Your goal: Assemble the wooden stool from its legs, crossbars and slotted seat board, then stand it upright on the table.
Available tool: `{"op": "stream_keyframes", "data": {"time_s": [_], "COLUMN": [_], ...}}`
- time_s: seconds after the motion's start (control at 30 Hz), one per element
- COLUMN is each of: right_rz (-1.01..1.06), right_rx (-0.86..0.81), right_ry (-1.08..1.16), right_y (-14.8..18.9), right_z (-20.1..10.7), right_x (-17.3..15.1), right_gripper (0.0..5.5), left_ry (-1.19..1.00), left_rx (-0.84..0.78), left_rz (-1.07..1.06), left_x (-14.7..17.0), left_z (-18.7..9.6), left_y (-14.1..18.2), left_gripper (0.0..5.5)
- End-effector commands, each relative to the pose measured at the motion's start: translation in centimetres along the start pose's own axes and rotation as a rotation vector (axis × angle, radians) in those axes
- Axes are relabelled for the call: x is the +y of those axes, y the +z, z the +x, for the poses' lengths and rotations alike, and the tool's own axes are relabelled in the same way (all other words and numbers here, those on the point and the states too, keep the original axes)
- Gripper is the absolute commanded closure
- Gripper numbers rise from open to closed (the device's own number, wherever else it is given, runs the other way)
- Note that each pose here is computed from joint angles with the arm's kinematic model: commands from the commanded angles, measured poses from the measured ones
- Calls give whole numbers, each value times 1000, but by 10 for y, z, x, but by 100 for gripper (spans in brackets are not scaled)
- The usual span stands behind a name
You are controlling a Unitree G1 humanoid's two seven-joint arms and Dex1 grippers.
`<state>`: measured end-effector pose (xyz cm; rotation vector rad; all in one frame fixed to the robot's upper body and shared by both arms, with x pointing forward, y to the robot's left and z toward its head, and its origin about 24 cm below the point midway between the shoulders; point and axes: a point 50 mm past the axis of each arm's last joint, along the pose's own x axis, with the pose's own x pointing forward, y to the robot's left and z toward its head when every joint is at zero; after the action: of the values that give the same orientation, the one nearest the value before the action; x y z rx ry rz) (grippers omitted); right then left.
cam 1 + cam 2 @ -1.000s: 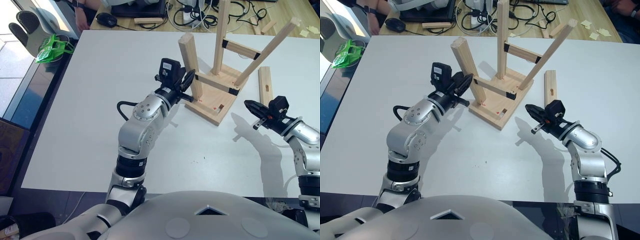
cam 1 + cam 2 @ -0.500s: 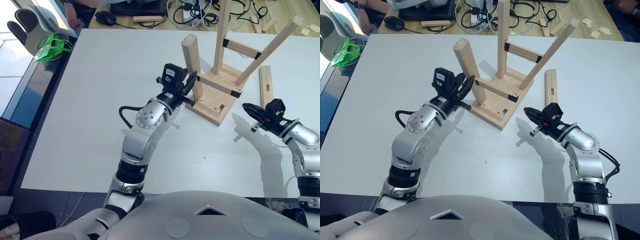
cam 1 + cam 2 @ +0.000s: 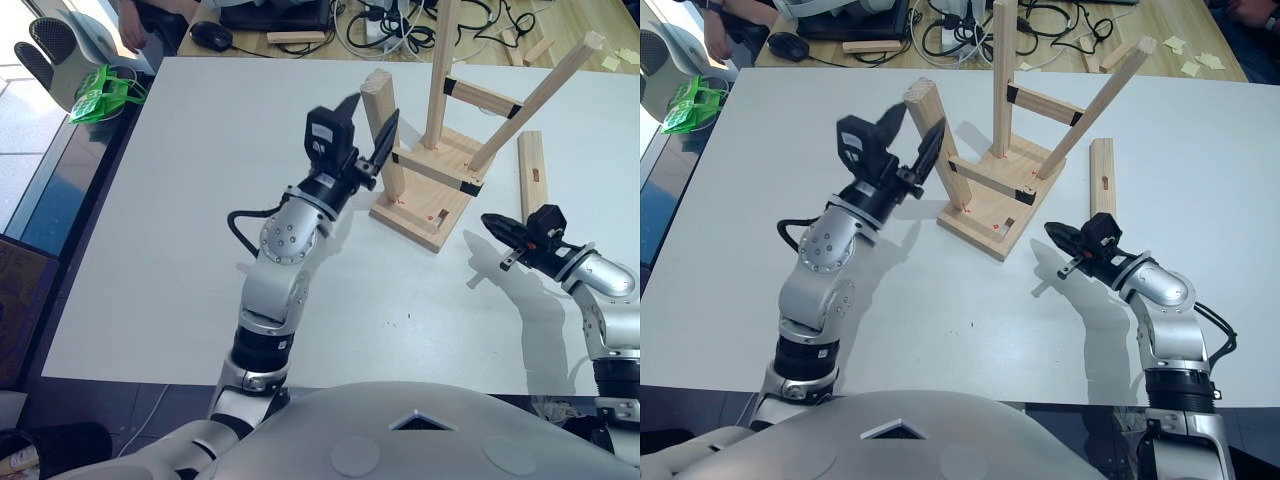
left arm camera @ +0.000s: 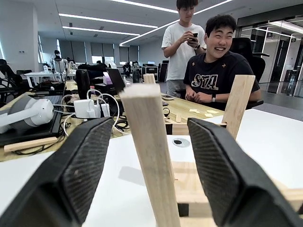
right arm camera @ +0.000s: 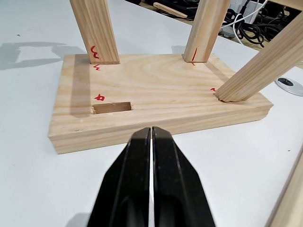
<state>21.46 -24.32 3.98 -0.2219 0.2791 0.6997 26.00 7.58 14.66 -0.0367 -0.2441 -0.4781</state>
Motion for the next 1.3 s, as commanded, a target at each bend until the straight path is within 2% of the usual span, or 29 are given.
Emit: {"op": "stream_keyframes", "data": {"time_s": [0.03, 0.13, 0.2, 0.23, 0.27, 0.37, 0.43, 0.47, 0.57, 0.7, 0.8, 0.93, 1.07, 1.13, 1.23, 1.3], "right_rz": [-22, -24, -24, -24, -28, -29, -23, -24, -35, -26, -1, 33, 43, 49, 124, 154], "right_rx": [-10, -11, -12, -13, -14, -30, -31, -27, -22, -34, -41, -44, -109, -130, -85, -5], "right_ry": [-2, -3, -7, -9, -16, -48, -58, -54, -28, -38, -65, -160, -447, -582, -662, -642], "right_y": [4, 4, 4, 4, 4, 10, 10, 8, 5, 5, 6, 7, 14, 23, 22, 10], "right_z": [0, 1, 1, 2, 2, 4, 2, 2, 5, 11, 11, 4, -6, -10, -8, -2], "right_x": [-1, -1, -2, -2, -4, -15, -18, -16, -6, -5, -9, -24, -57, -73, -86, -85], "right_gripper": [543, 543, 543, 543, 543, 543, 543, 543, 543, 543, 543, 543, 483, 434, 385, 343], "left_ry": [43, 49, 8, -31, -65, -130, -142, -133, -94, -67, -97, -52, 159, 225, 289, 327], "left_rx": [-184, -269, -204, -133, 14, 332, 423, 423, 299, -31, -149, -230, -295, -290, -306, -304], "left_rz": [135, 182, 196, 197, 175, 35, -1, -6, 11, 37, 53, 11, -24, -20, -30, -38], "left_x": [30, 54, 57, 56, 53, 33, 17, 14, 13, 13, 10, 21, 66, 79, 87, 90], "left_z": [30, 63, 78, 84, 87, 68, 53, 52, 63, 84, 87, 86, 74, 68, 62, 60], "left_y": [48, 99, 107, 101, 79, 19, -2, -1, 29, 105, 133, 148, 143, 138, 135, 129], "left_gripper": [253, 253, 253, 253, 253, 253, 253, 253, 253, 253, 253, 253, 251, 251, 251, 251]}}
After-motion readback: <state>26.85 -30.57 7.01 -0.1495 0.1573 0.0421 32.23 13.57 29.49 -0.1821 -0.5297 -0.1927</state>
